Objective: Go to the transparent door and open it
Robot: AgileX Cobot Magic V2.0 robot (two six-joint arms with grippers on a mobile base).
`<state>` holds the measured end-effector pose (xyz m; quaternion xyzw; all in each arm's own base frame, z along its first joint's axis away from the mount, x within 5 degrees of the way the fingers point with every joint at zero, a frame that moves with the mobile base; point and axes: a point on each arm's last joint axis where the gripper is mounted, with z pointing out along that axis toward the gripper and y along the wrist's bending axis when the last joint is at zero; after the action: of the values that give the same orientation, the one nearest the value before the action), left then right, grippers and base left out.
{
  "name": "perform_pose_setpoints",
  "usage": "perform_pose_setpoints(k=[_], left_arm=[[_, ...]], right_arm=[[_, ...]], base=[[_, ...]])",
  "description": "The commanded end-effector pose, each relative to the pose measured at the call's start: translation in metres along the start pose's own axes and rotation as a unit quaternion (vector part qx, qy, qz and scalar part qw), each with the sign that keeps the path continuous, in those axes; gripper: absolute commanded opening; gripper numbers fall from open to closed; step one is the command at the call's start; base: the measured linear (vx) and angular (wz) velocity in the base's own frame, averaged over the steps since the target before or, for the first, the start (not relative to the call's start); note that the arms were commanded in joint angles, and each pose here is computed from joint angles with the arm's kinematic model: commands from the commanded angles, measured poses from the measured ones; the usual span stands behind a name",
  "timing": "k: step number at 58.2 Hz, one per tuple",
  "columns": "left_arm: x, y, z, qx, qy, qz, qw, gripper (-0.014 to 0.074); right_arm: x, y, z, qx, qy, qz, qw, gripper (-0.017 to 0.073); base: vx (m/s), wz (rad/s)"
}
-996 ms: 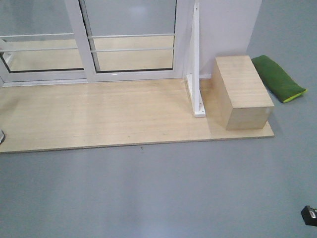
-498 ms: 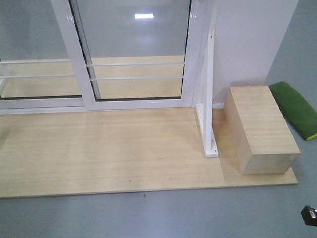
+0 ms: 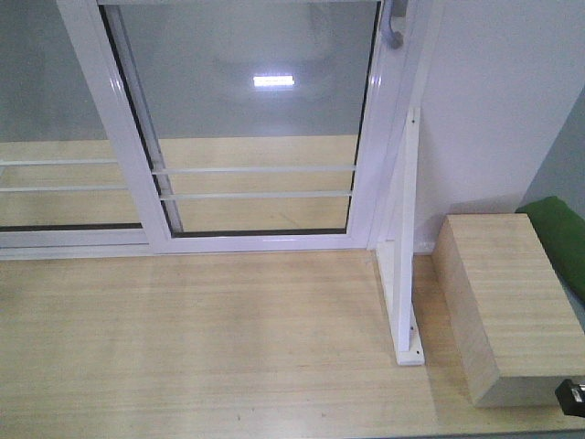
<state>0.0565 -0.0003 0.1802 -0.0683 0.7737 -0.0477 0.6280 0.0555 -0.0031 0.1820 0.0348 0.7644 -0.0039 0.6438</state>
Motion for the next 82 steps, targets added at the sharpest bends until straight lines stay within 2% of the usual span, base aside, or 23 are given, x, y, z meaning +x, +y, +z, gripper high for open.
perform_pose_setpoints(k=[1, 43, 74, 82], left_arm=[[0.0011, 0.0009, 0.0027, 0.000, -0.021, -0.002, 1.000, -0.0006], [0.0011, 0.0009, 0.0027, 0.000, -0.021, -0.002, 1.000, -0.0006], [0.0003, 0.0009, 0.0036, 0.000, -0.021, -0.002, 1.000, -0.0006], [0.0034, 0.0012, 0.0040, -0.002, -0.003, -0.004, 1.000, -0.0006]], right_arm=[[-0.0036, 0.0003, 0.0006, -0.002, -0.038, -0.002, 0.999, -0.0008], [-0.0036, 0.0003, 0.0006, -0.002, -0.038, -0.002, 0.999, -0.0008], [-0.0058, 0.0005, 0.0018, -0.003, -0.041, -0.004, 0.999, -0.0008], [-0.0034, 0.0009, 0.0035, -0.006, -0.026, -0.005, 1.000, -0.0008]], base=[[0.46, 0.06], [0.35, 0.01], [0.15, 0.02], [-0.03, 0.00]])
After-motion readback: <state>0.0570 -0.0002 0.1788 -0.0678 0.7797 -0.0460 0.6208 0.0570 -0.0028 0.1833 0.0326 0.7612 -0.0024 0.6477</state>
